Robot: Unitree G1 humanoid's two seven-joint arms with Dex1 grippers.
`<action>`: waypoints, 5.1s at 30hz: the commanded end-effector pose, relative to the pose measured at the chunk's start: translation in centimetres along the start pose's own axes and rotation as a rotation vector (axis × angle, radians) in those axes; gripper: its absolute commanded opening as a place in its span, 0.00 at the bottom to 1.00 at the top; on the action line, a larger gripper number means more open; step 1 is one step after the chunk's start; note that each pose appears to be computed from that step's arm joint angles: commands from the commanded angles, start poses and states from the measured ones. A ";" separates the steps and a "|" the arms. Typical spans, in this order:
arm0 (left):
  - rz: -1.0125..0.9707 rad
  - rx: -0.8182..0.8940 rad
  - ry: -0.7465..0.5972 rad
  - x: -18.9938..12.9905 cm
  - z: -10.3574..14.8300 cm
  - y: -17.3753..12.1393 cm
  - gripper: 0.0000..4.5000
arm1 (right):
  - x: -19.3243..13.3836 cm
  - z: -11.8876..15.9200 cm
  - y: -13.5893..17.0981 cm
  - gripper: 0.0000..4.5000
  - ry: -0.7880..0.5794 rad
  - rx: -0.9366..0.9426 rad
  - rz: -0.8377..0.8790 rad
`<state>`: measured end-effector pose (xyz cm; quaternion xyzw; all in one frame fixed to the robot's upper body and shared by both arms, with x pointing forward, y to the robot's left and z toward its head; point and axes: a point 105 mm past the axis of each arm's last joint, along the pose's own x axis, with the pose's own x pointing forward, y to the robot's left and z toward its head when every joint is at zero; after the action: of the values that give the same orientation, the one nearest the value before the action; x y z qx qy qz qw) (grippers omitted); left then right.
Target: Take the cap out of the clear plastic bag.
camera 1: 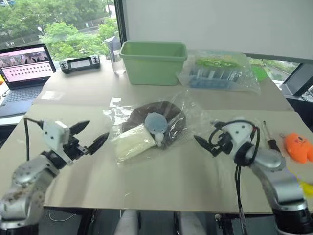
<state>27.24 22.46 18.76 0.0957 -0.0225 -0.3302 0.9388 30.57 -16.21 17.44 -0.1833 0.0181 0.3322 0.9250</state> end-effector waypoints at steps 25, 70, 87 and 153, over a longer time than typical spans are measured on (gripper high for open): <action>-0.302 0.136 0.138 3.0 -1.6 -3.3 1.00 | -4.0 9.6 2.6 0.99 -0.024 -0.097 0.379; -0.317 0.038 -0.037 13.8 1.0 -5.9 0.41 | -4.0 10.8 3.4 1.00 -0.027 -0.157 0.450; -0.257 0.075 0.125 12.4 1.4 -6.1 0.99 | -4.0 10.7 3.4 1.00 -0.013 -0.153 0.427; 0.747 -0.063 0.273 2.8 -8.8 16.4 0.27 | -3.0 16.5 1.5 1.00 -0.390 -0.036 0.408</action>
<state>40.55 32.91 12.20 0.0833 0.0971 0.0109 0.9917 26.48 -10.98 31.66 -0.1131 -0.1047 0.5447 0.8244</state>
